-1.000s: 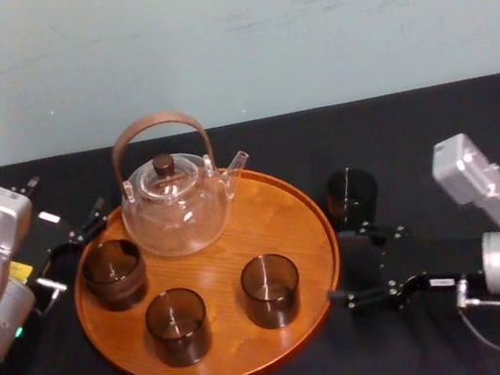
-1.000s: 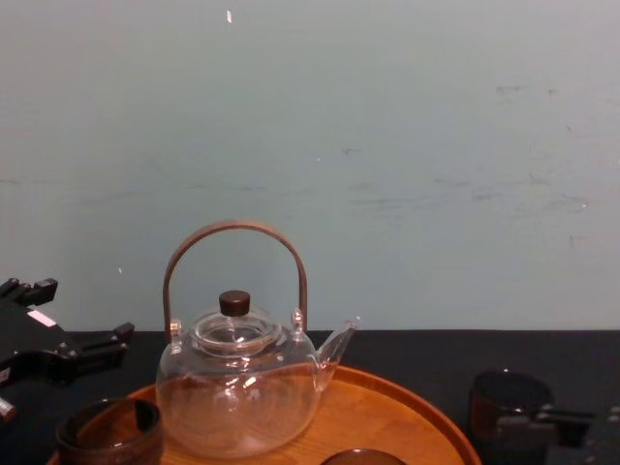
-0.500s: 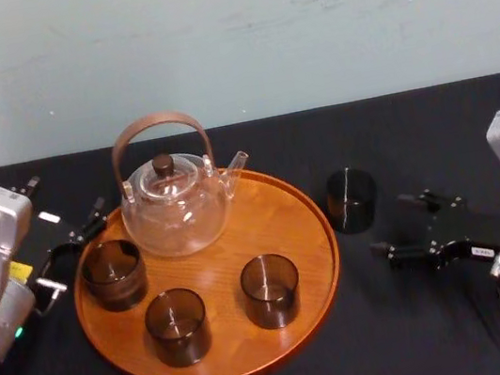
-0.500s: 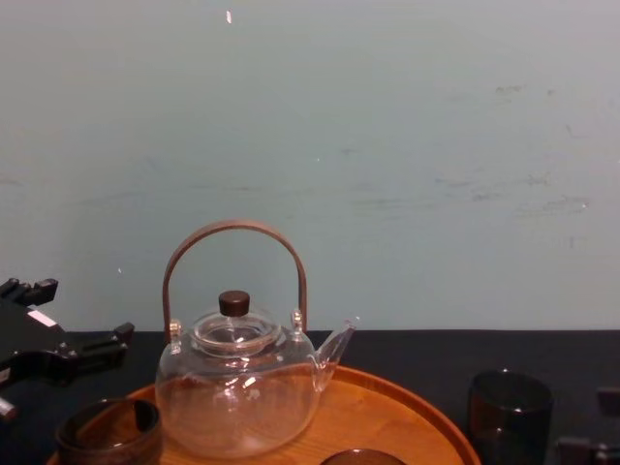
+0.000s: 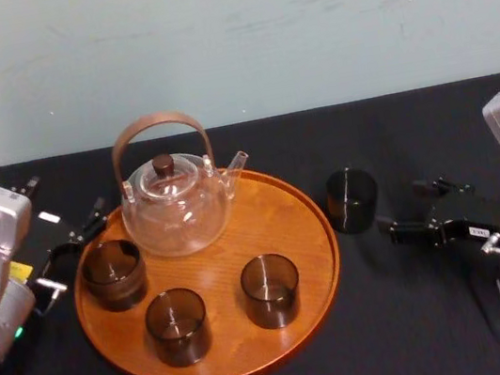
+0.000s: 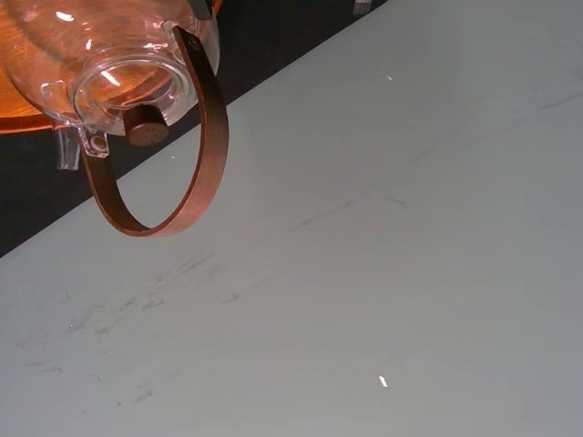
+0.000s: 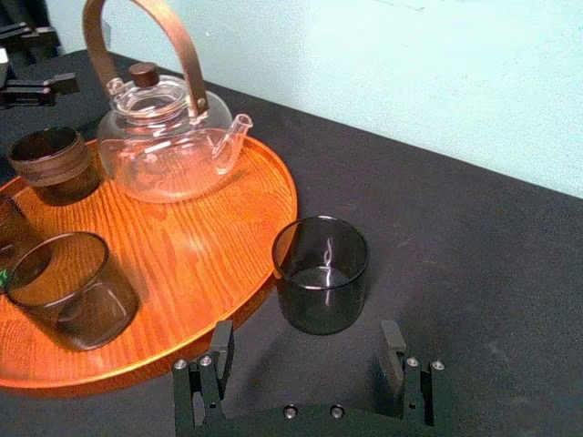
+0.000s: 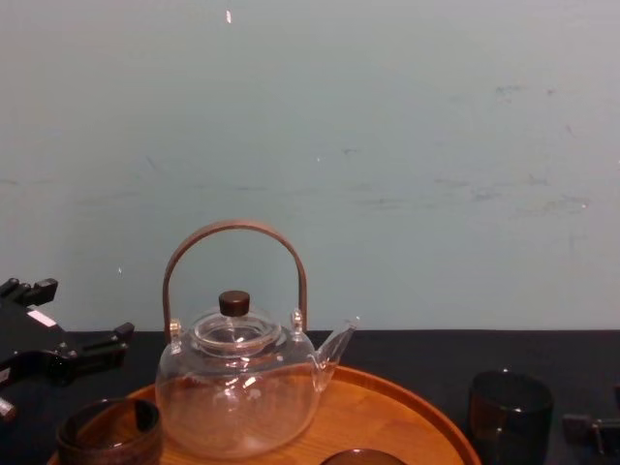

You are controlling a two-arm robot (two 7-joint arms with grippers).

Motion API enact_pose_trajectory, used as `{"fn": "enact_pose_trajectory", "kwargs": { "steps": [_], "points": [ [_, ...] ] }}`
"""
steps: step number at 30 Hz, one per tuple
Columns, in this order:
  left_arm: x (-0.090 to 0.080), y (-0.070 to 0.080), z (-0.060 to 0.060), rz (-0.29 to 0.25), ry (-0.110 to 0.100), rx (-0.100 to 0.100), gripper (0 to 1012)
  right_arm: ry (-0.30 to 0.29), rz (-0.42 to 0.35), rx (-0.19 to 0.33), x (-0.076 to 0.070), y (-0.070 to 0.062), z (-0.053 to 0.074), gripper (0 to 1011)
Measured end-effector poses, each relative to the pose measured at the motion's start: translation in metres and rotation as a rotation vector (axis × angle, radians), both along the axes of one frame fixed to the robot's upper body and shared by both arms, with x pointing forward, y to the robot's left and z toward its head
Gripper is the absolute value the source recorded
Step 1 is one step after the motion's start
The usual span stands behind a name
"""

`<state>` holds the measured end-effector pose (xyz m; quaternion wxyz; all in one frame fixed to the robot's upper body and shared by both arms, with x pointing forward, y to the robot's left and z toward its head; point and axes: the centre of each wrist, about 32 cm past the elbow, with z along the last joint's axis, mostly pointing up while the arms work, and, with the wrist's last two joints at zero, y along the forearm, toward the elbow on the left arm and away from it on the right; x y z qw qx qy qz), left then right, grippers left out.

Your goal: Pick up the glass from the table and place it on the tray.

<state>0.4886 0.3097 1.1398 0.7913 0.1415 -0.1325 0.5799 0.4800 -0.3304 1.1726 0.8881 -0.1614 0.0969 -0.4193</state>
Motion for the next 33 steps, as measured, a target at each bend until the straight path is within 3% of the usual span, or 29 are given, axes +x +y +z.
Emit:
{"fn": "enact_pose_trajectory", "kwargs": {
  "steps": [33],
  "points": [
    [0.000,0.000,0.000,0.000,0.000,0.000,1001,-0.004,-0.033,-0.031,0.033,0.020,-0.005,1002]
  ]
}}
